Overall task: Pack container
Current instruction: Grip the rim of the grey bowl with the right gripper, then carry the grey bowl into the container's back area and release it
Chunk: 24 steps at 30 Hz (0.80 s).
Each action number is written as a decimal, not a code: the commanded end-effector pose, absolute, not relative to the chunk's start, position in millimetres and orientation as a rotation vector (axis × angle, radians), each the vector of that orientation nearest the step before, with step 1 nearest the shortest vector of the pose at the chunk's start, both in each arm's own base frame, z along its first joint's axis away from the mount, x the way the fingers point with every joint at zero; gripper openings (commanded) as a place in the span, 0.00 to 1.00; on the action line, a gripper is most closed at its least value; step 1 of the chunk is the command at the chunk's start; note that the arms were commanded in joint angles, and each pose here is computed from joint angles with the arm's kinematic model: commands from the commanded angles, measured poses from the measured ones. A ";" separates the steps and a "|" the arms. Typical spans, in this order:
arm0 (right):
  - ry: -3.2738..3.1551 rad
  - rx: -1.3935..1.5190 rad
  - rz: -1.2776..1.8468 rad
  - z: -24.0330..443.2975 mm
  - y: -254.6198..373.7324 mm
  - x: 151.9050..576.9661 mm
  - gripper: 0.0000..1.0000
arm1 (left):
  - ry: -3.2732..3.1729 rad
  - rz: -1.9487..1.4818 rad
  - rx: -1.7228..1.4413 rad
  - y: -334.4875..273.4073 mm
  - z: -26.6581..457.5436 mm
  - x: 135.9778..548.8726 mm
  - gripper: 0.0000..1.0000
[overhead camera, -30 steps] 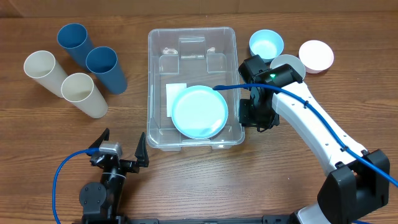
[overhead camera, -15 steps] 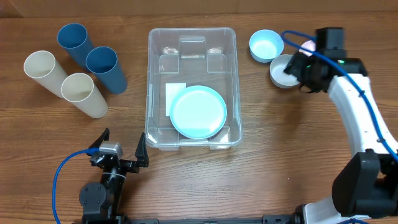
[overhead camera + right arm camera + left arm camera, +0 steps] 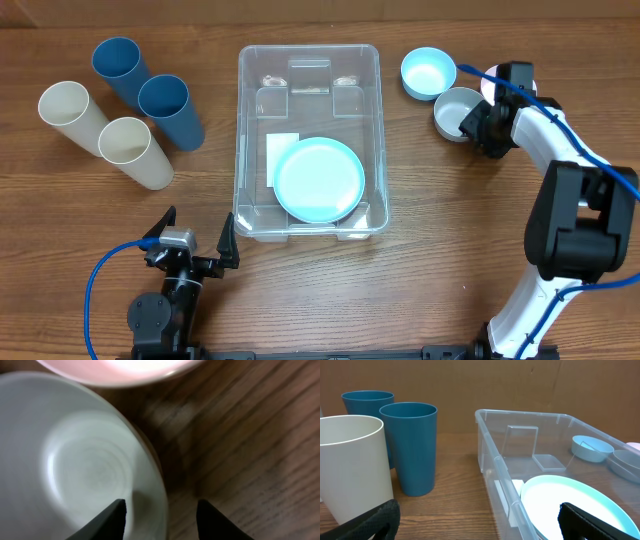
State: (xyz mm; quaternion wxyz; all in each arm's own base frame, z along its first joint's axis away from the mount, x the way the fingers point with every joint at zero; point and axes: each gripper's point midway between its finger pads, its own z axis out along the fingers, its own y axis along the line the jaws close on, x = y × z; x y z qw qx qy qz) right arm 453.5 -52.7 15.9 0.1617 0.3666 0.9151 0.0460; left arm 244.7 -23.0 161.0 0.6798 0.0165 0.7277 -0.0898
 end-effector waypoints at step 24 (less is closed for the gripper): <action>2.311 0.218 0.478 284.9 119.1 408.6 0.04 | 1.632 -0.185 0.044 -21.3 160.3 244.7 1.00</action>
